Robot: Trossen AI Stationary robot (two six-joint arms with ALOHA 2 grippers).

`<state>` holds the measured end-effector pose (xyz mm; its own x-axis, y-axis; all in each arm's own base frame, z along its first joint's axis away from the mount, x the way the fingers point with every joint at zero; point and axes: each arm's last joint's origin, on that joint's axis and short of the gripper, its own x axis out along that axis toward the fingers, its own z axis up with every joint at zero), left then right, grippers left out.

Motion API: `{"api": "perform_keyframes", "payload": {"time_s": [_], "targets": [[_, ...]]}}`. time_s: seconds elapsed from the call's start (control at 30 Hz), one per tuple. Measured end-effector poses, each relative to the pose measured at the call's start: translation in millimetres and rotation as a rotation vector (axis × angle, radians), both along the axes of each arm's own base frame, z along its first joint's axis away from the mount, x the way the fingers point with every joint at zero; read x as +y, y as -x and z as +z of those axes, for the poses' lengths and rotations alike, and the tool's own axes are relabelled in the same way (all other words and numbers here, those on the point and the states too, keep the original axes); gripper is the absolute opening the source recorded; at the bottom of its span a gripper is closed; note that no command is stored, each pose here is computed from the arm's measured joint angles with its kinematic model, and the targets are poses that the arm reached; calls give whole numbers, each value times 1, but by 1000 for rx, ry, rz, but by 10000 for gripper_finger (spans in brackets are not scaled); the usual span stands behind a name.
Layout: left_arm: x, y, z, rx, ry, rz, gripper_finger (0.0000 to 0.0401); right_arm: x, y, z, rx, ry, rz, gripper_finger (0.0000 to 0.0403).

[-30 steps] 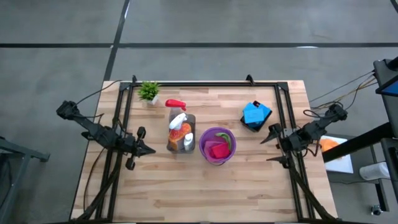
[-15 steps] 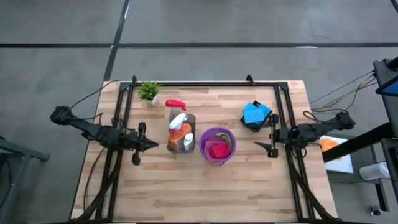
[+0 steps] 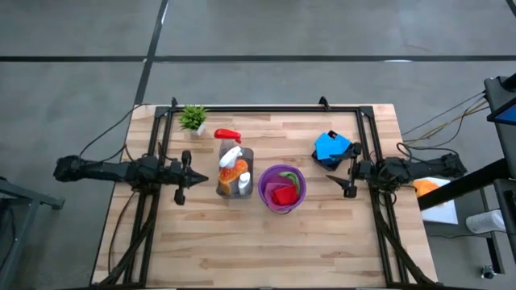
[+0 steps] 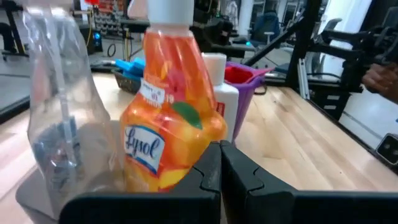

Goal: Pick & Place Kitchen Items
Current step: Return to Home Position

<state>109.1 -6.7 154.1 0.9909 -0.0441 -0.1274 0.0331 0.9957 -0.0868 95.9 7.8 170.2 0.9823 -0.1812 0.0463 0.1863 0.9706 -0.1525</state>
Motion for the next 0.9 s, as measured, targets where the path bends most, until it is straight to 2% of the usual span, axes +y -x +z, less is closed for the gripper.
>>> {"api": "perform_keyframes", "payload": {"time_s": [0.4, 0.9], "targets": [[0, 12, 14, -168, 0, -47, 1, 0, 0, 0, -10, -36, 11, 334], [0, 12, 12, -148, -17, -37, 1, 0, -1, -1, 1, -60, 9, 334]]}}
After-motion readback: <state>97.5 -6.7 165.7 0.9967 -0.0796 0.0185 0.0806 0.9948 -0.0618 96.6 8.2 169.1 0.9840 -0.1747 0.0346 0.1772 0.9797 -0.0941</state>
